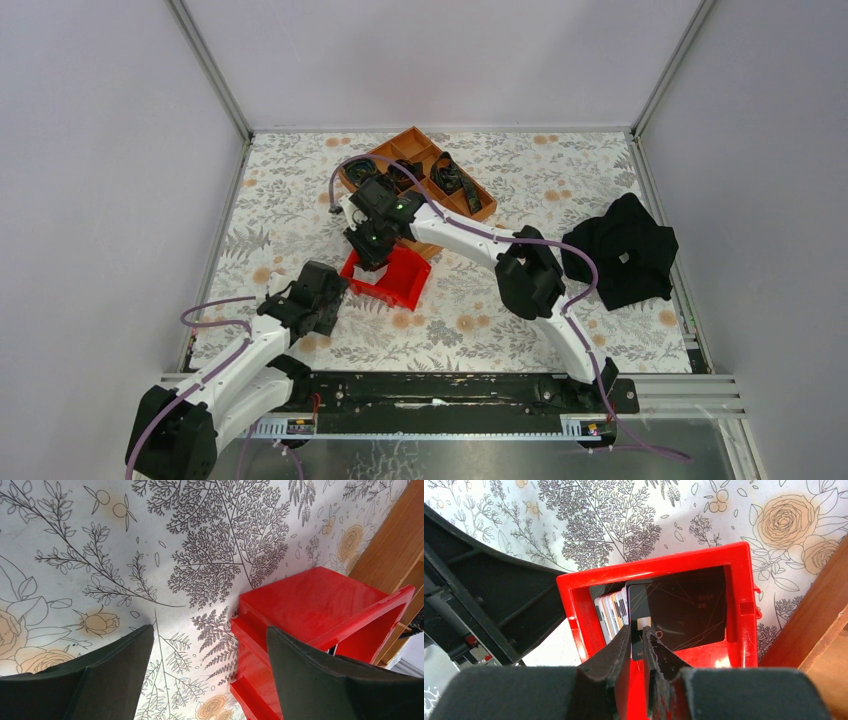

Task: Put the credit cards into the card holder
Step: Pick up the credit card from the storage box.

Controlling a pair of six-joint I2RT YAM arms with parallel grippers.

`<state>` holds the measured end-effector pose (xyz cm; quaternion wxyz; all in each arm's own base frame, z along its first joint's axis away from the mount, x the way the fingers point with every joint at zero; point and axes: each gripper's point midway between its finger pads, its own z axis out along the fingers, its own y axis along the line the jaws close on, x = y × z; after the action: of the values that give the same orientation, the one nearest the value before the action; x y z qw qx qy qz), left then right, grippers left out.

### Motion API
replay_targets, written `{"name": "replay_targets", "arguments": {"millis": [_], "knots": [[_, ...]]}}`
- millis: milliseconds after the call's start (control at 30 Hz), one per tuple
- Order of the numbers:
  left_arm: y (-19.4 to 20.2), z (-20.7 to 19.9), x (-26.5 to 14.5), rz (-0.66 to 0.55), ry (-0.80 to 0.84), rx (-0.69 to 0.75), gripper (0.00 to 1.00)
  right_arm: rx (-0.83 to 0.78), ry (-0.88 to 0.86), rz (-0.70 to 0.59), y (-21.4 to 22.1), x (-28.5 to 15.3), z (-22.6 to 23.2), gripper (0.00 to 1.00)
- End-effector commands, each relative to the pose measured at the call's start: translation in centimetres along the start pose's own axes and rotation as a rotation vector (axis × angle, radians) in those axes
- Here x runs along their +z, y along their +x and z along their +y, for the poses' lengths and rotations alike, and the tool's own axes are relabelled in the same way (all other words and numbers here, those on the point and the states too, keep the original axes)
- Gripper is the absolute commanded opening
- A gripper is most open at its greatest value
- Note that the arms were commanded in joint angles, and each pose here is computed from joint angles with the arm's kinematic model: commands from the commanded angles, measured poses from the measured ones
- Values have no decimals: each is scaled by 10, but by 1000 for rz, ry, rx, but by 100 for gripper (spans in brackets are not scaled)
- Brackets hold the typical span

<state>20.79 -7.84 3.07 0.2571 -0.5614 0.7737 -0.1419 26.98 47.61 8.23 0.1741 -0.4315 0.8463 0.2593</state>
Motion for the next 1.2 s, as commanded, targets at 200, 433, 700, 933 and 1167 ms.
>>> {"name": "replay_targets", "arguments": {"millis": [200, 433, 700, 933, 1167], "knots": [[0, -16, -2, 10, 57, -33, 90, -37, 24, -94, -34, -41, 12, 19], [0, -15, -2, 9, 55, -32, 90, -30, 35, -100, -35, -43, 7, 19], [0, -12, -3, 9, 53, -33, 90, -17, 83, -127, -41, -50, -10, 19], [0, -12, -3, 9, 52, -35, 90, -26, 135, -124, -41, -50, -22, 19], [0, -11, -2, 9, 50, -35, 90, -52, 213, -119, -40, -50, -36, 19]]}}
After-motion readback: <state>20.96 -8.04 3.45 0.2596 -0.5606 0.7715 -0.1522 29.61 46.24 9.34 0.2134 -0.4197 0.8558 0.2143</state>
